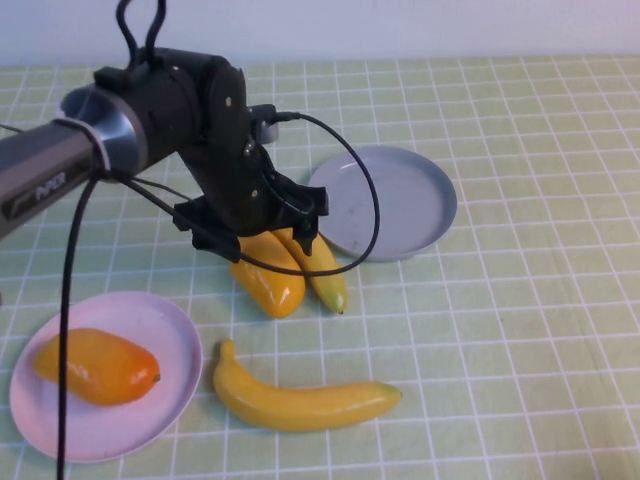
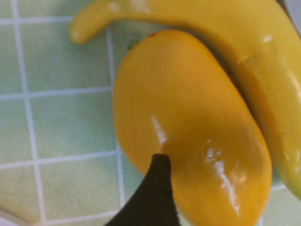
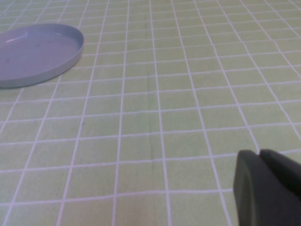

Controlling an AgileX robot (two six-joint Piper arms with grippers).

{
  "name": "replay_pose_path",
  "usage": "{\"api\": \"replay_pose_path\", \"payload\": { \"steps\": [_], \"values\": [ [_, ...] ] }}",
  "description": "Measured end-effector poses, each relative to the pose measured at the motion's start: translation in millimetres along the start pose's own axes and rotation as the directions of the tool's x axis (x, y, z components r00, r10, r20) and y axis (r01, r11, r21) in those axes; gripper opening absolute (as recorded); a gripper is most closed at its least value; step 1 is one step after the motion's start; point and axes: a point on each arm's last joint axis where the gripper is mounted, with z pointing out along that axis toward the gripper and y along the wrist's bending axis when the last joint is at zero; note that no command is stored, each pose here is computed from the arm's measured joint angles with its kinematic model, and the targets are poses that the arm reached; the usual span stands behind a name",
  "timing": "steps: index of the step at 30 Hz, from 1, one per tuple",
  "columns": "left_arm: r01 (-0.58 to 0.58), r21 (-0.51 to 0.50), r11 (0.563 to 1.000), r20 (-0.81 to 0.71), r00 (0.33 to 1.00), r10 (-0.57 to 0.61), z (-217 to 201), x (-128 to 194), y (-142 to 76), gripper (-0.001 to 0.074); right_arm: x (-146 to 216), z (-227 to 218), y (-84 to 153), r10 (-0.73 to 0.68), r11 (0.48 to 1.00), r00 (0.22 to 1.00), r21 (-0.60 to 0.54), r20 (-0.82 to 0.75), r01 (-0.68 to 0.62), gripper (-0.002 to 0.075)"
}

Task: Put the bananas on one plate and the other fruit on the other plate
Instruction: Put one type of fruit in the left plate

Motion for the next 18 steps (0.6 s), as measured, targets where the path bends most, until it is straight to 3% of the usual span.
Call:
{"api": "replay_pose_path", "payload": {
  "steps": [6, 12, 16, 18],
  "values": [
    [0.016, -0.065, 0.998, -0.096, 0.995, -0.023, 31, 3, 3, 0.0652, 0, 0, 0, 0.0, 1.0, 1.0, 0.0, 0.0, 0.0, -0.0015],
    [-0.022, -0.097, 0.995, -0.088, 0.996, 0.013, 43, 1, 7, 0.0648, 0, 0, 0, 0.0, 1.0, 1.0, 0.0, 0.0, 0.0, -0.0016],
    [-0.068, -0.086, 0.994, -0.065, 0.996, 0.063, 38, -4, 4, 0.0552, 0, 0, 0, 0.0, 1.0, 1.0, 0.0, 0.0, 0.0, -0.0016],
    [-0.108, -0.083, 0.991, -0.062, 0.993, 0.103, 34, -7, 3, 0.0543, 0, 0, 0, 0.0, 1.0, 1.0, 0.0, 0.0, 0.0, -0.0016]
  ]
}}
